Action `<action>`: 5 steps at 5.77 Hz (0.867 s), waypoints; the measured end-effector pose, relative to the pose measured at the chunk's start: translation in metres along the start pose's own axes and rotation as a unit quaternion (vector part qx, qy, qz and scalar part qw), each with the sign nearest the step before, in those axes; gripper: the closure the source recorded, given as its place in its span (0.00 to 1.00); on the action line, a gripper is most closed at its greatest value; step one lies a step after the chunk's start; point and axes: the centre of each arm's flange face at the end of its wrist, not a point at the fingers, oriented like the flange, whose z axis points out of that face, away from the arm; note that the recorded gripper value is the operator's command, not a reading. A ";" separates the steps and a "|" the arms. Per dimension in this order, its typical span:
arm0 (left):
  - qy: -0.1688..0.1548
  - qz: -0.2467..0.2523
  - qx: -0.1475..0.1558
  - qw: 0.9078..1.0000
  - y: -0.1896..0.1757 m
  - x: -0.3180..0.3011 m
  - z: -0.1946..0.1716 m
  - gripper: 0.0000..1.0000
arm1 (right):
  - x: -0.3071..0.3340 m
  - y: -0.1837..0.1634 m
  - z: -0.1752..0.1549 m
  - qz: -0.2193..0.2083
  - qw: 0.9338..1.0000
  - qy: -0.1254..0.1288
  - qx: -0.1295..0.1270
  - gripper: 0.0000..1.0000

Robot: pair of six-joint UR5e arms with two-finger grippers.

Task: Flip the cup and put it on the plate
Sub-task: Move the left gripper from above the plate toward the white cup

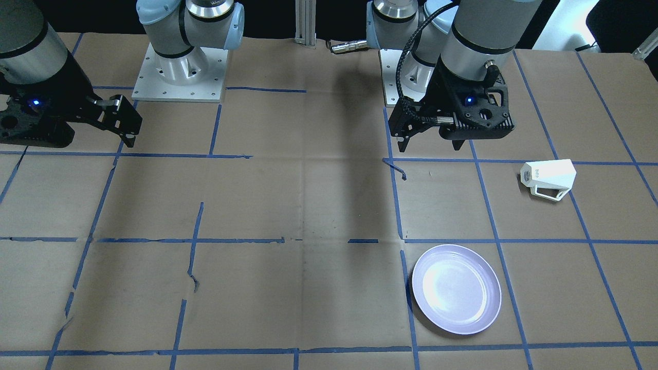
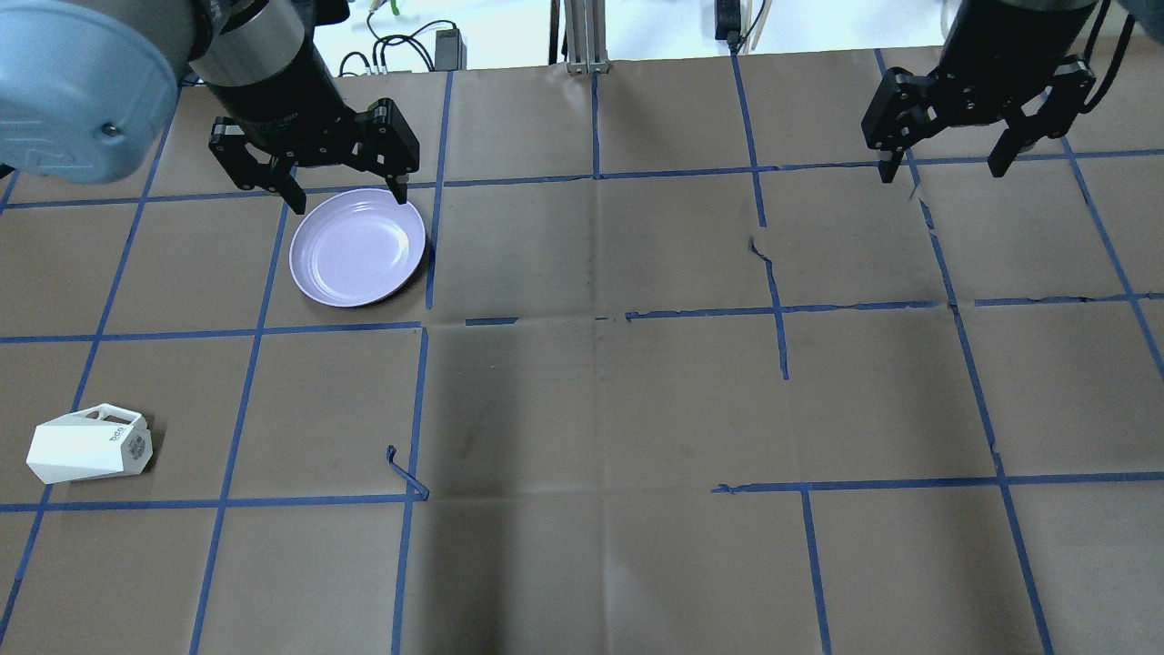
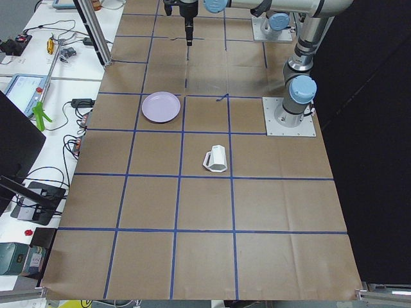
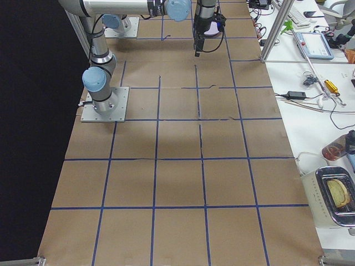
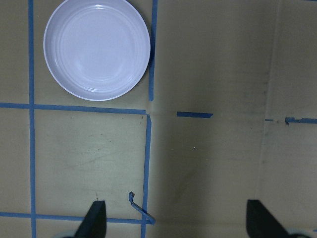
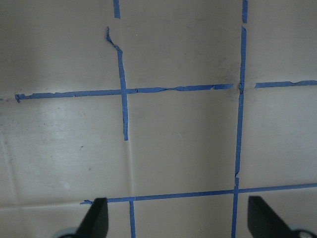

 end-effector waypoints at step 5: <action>-0.001 -0.004 0.016 1.000 0.006 -0.017 -0.019 0.01 | 0.000 0.000 0.000 0.000 1.000 0.000 0.000 0.00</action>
